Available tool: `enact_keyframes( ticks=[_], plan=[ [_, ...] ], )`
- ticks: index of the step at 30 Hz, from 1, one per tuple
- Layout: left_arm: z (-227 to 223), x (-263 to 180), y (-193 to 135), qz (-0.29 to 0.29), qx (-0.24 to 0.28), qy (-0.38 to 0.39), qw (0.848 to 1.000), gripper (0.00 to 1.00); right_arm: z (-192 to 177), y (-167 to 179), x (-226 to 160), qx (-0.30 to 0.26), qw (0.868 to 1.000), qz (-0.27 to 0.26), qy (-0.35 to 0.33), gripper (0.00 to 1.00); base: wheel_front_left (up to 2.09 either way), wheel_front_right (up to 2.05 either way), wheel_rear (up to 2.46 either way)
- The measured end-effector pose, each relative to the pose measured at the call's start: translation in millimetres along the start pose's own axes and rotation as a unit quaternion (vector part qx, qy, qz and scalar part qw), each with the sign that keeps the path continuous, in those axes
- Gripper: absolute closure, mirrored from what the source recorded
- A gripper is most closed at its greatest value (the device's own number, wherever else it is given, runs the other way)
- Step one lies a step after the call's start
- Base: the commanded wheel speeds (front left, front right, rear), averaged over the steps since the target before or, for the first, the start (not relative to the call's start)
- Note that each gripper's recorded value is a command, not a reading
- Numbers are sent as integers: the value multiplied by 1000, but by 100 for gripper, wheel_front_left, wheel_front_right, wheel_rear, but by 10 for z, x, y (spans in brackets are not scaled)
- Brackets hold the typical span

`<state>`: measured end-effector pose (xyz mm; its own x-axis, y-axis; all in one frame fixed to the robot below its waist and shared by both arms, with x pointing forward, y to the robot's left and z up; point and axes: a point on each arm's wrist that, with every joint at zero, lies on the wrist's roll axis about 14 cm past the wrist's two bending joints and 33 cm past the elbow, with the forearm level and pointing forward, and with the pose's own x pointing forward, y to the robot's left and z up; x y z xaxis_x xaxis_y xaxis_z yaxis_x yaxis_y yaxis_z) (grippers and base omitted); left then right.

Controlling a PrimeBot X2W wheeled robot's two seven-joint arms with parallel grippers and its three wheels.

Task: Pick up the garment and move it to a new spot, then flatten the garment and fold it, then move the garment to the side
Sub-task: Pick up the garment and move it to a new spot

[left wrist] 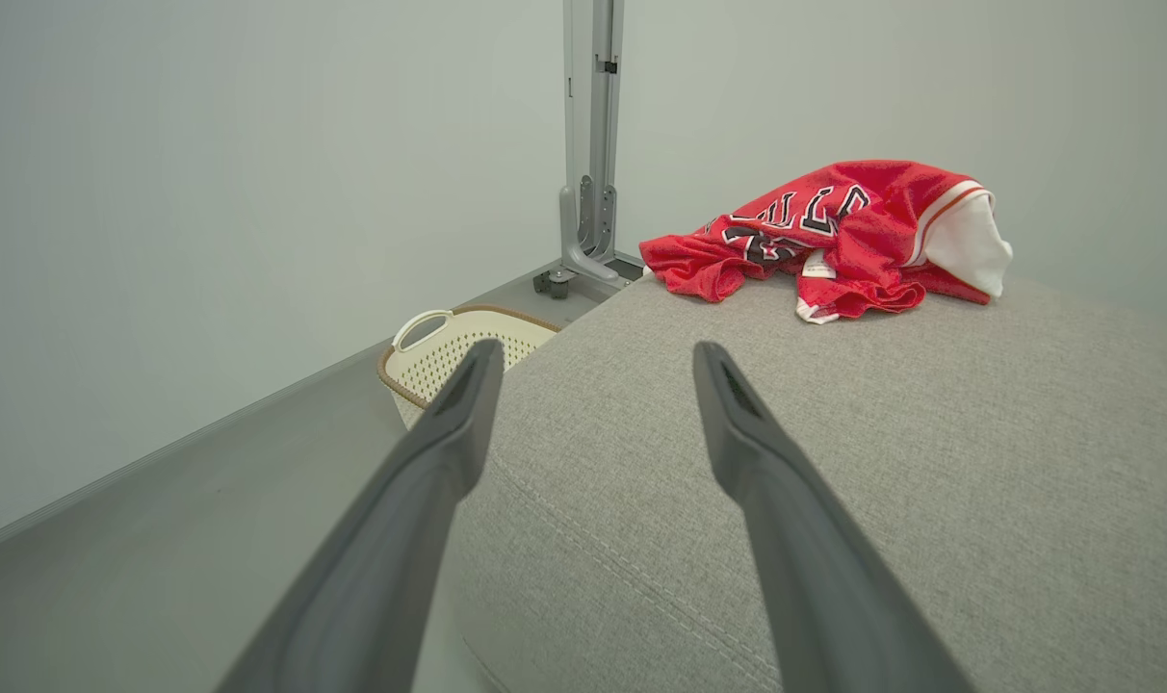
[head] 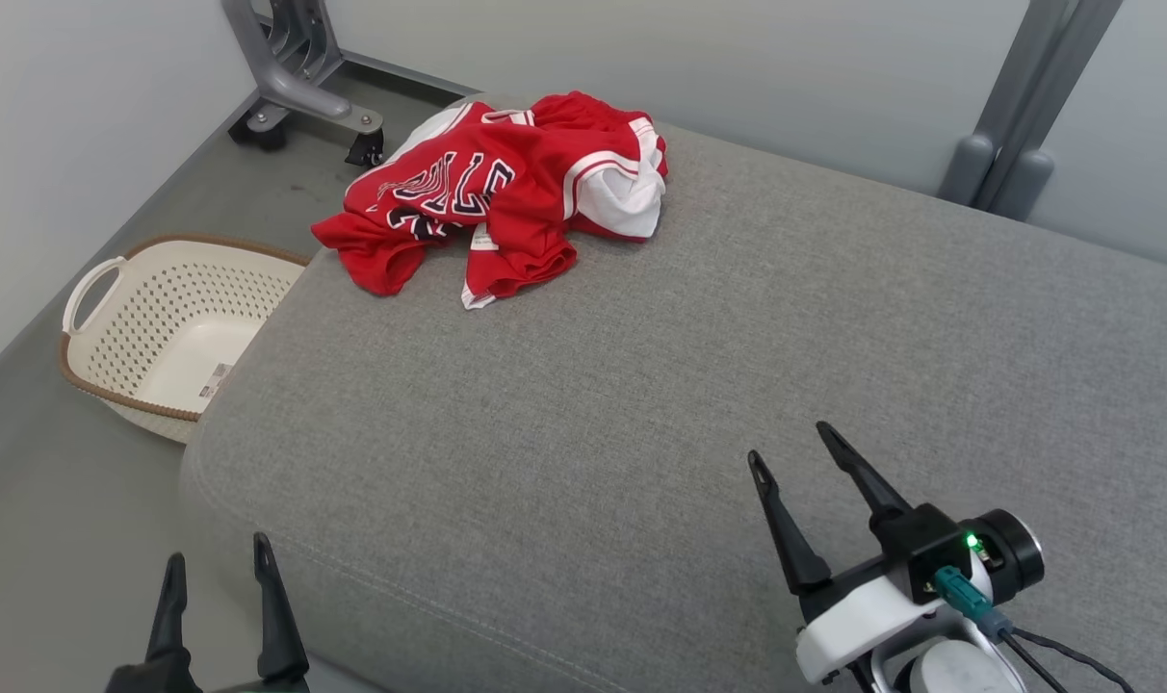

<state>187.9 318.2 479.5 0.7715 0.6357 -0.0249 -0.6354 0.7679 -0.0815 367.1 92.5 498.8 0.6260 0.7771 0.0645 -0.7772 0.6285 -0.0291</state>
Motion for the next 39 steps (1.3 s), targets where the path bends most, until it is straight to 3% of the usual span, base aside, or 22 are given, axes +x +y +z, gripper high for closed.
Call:
enact_keyframes(
  ticks=[4, 7, 14, 16, 21, 24, 27, 30, 35, 39],
  plan=[
    [232, 213, -6, -3, 14, -35, 999, 0, -43, -190, -8, -9, 1000, -24, 1, 0, 0, 0, 0],
    [745, 492, 1, -4, 47, -112, 993, 0, -5, -351, 47, -22, 999, -39, -9, 0, 0, 0, 0],
    [1924, 1266, -224, -48, 147, -269, 951, 0, 36, -856, 173, -52, 994, -91, -32, 0, 0, 0, 0],
    [2056, 1536, -468, -91, 158, -280, 942, 0, -3, -1004, 171, -57, 992, -107, -32, 0, 0, 0, 0],
    [2097, 2260, -993, -157, 155, -225, 949, 0, -188, -1328, 84, -63, 987, -145, -18, 0, 0, 0, 0],
    [1851, 2624, -1352, -194, 173, -156, 953, 0, -312, -1499, 10, -67, 984, -166, -6, 0, 0, 0, 0],
    [1302, 2871, -1664, -229, 215, -53, 948, 0, -454, -1649, -90, -67, 980, -186, 8, 0, 0, 0, 0],
    [729, 2958, -1998, -275, 234, 31, 932, 0, -590, -1771, -181, -65, 977, -202, 21, 0, 0, 0, 0],
    [-30, 2865, -2485, -347, 211, 125, 905, 0, -809, -1939, -349, -62, 971, -228, 47, 0, 0, 0, 0],
    [-562, 2752, -2648, -380, 212, 194, 879, 0, -957, -2047, -468, -60, 966, -244, 65, 0, 0, 0, 0]
  ],
)
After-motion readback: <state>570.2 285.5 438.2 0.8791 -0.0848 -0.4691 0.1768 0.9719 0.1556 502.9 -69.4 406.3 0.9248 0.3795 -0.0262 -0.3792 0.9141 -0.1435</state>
